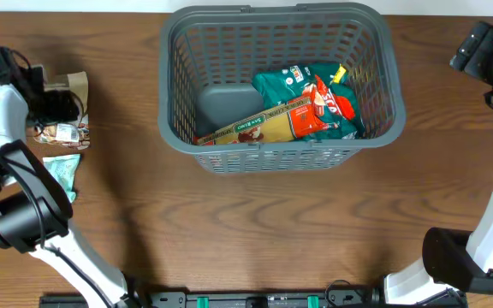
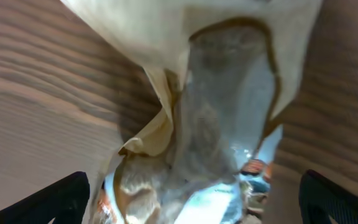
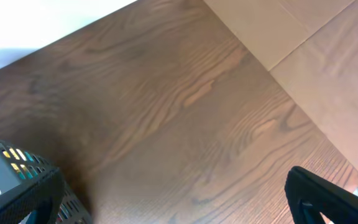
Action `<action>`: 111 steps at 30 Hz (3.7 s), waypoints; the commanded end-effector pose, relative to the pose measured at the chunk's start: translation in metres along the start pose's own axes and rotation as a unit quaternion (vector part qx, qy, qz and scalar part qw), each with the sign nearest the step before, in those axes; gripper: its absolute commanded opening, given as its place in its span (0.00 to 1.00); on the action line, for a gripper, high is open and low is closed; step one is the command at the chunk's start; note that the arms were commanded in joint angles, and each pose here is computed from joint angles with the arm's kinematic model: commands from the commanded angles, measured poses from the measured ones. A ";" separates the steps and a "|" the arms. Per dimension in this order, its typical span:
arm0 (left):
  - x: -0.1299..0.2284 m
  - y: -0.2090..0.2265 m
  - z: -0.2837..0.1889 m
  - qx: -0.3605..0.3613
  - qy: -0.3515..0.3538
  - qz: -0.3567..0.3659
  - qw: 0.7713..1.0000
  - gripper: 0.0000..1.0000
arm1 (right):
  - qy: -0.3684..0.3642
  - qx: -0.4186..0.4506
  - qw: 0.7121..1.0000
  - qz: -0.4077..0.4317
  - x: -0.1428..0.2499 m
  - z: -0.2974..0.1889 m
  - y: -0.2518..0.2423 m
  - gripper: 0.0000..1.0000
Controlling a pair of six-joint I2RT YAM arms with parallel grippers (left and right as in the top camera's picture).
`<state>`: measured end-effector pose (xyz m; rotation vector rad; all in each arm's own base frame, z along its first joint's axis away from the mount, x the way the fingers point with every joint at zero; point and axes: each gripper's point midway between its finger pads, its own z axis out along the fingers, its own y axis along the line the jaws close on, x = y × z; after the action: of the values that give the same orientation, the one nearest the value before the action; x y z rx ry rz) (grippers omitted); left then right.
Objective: Pack container
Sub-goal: 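Grasp the clear snack bag with the left gripper, then lift the snack bag with the left gripper and swing toward basket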
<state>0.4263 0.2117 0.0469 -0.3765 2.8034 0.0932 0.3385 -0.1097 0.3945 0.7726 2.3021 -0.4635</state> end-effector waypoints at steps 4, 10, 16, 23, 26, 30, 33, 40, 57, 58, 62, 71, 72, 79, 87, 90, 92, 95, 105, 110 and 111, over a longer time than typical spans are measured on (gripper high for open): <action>0.015 0.002 0.039 0.016 0.030 -0.010 0.999 0.95 | -0.007 0.003 1.000 0.011 -0.002 -0.004 -0.004 0.99; 0.008 0.005 0.054 0.012 0.015 -0.017 1.000 0.96 | -0.007 0.003 1.000 0.010 -0.002 -0.004 -0.004 0.99; 0.001 0.006 0.054 0.010 0.000 -0.016 1.000 1.00 | -0.007 0.003 1.000 0.010 -0.002 -0.004 -0.004 0.99; -0.003 0.005 0.055 0.014 -0.008 -0.015 1.000 1.00 | -0.007 0.003 1.000 0.011 -0.002 -0.004 -0.004 0.99; -0.004 0.002 0.054 0.023 -0.009 -0.015 1.000 0.92 | -0.007 0.003 1.000 0.010 -0.002 -0.004 -0.004 0.99; -0.003 -0.002 0.054 0.033 -0.008 -0.015 0.999 0.35 | -0.007 0.003 1.000 0.011 -0.002 -0.004 -0.004 0.99; -0.002 -0.006 0.054 0.045 -0.006 -0.016 0.999 0.19 | -0.007 0.003 1.000 0.011 -0.002 -0.004 -0.004 0.99; 0.006 -0.008 0.054 0.048 0.010 -0.018 0.999 0.06 | -0.007 0.003 1.000 0.010 -0.002 -0.004 -0.004 0.99; -0.035 -0.002 -0.040 0.034 -0.072 -0.064 0.995 0.06 | -0.007 0.003 1.000 0.011 -0.002 -0.004 -0.004 0.99; -0.041 -0.001 -0.052 0.033 -0.083 -0.072 0.993 0.06 | -0.007 0.003 1.000 0.010 -0.002 -0.004 -0.004 0.99; -0.060 -0.003 -0.101 0.031 -0.123 -0.082 0.988 0.06 | -0.007 0.003 1.000 0.011 -0.002 -0.004 -0.004 0.99; -0.091 -0.043 -0.219 0.066 -0.204 -0.041 0.976 0.06 | -0.007 0.003 1.000 0.010 -0.002 -0.004 -0.004 0.99; -0.094 -0.055 -0.231 0.082 -0.212 -0.031 0.973 0.06 | -0.007 0.003 1.000 0.011 -0.002 -0.004 -0.004 0.99; -0.103 -0.130 -0.302 0.143 -0.263 0.043 0.953 0.06 | -0.007 0.003 1.000 0.011 -0.002 -0.004 -0.004 0.99; -0.090 -0.225 -0.384 0.226 -0.329 0.165 0.902 0.06 | -0.007 0.003 1.000 0.010 -0.002 -0.004 -0.004 0.99; -0.077 -0.254 -0.402 0.246 -0.342 0.218 0.880 0.06 | -0.007 0.003 1.000 0.010 -0.002 -0.004 -0.004 0.99; -0.068 -0.270 -0.406 0.254 -0.341 0.250 0.870 0.06 | -0.007 0.003 1.000 0.011 -0.002 -0.004 -0.004 0.99; -0.045 -0.291 -0.401 0.258 -0.318 0.307 0.859 0.06 | -0.007 0.003 1.000 0.011 -0.002 -0.004 -0.004 0.99; 0.010 -0.325 -0.383 0.278 -0.240 0.395 0.842 0.06 | -0.007 0.003 1.000 0.010 -0.002 -0.004 -0.004 0.99; 0.025 -0.342 -0.375 0.290 -0.215 0.413 0.836 0.06 | -0.007 0.003 1.000 0.010 -0.002 -0.004 -0.004 0.99; 0.028 -0.347 -0.371 0.293 -0.209 0.417 0.835 0.06 | -0.007 0.003 1.000 0.010 -0.002 -0.004 -0.004 0.99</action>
<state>0.3906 -0.1540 0.3890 0.8393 2.1935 -0.3993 0.3385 -0.1097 0.3945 0.7726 2.3021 -0.4635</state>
